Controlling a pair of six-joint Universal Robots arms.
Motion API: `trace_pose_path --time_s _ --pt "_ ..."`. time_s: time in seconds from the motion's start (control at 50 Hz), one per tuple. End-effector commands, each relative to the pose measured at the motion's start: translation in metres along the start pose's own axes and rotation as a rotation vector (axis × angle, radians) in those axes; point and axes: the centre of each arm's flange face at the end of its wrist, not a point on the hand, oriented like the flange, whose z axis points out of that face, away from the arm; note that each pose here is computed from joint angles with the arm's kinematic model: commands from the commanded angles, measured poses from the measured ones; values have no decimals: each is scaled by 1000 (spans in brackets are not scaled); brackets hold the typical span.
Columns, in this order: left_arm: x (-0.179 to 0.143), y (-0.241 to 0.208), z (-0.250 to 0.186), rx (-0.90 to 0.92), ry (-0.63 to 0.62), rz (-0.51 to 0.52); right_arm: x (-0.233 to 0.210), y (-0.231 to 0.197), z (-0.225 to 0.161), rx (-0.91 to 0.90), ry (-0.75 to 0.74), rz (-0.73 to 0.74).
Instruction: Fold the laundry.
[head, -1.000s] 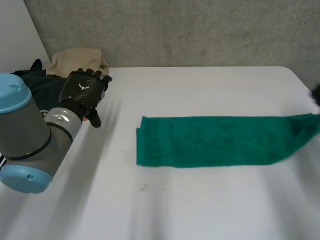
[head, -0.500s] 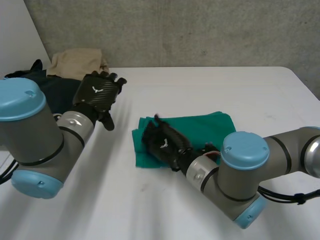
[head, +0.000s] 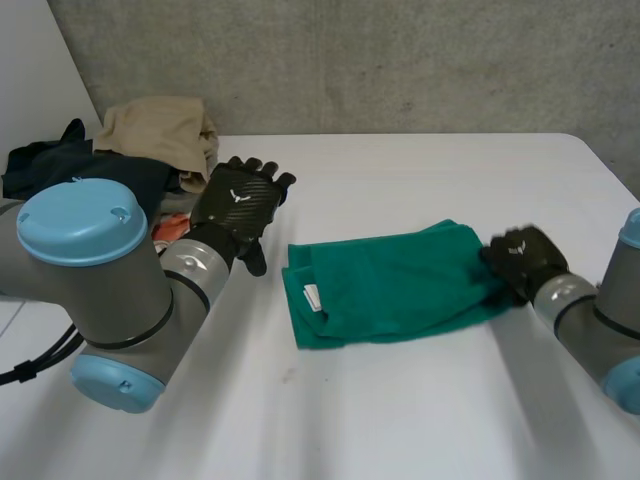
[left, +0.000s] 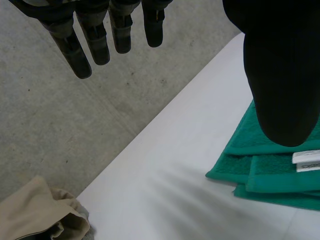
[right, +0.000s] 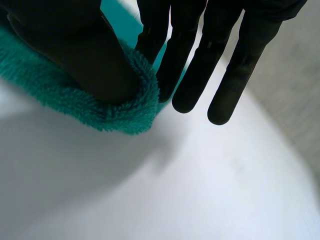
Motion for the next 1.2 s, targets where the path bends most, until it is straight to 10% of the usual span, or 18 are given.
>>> trace_pose_path --time_s 0.02,0.22,0.44,0.6,0.74,0.98,1.2 --pt "-5 -5 -3 9 -17 -1 -42 -84 -22 346 -38 -62" --pt "-6 -6 -10 4 -18 -83 -169 -83 -50 454 -463 -149" --pt "-2 -39 1 106 -2 -269 -67 -99 -26 304 -231 348" --pt "58 -42 18 101 128 -274 -26 -95 -21 165 -207 622" --pt "93 6 31 -98 99 -259 -32 -73 11 -14 -261 638" --pt "64 53 28 -325 -26 -205 -69 -48 34 -149 -430 528" --pt "55 14 16 -270 64 -219 -33 -67 27 -88 -229 304"
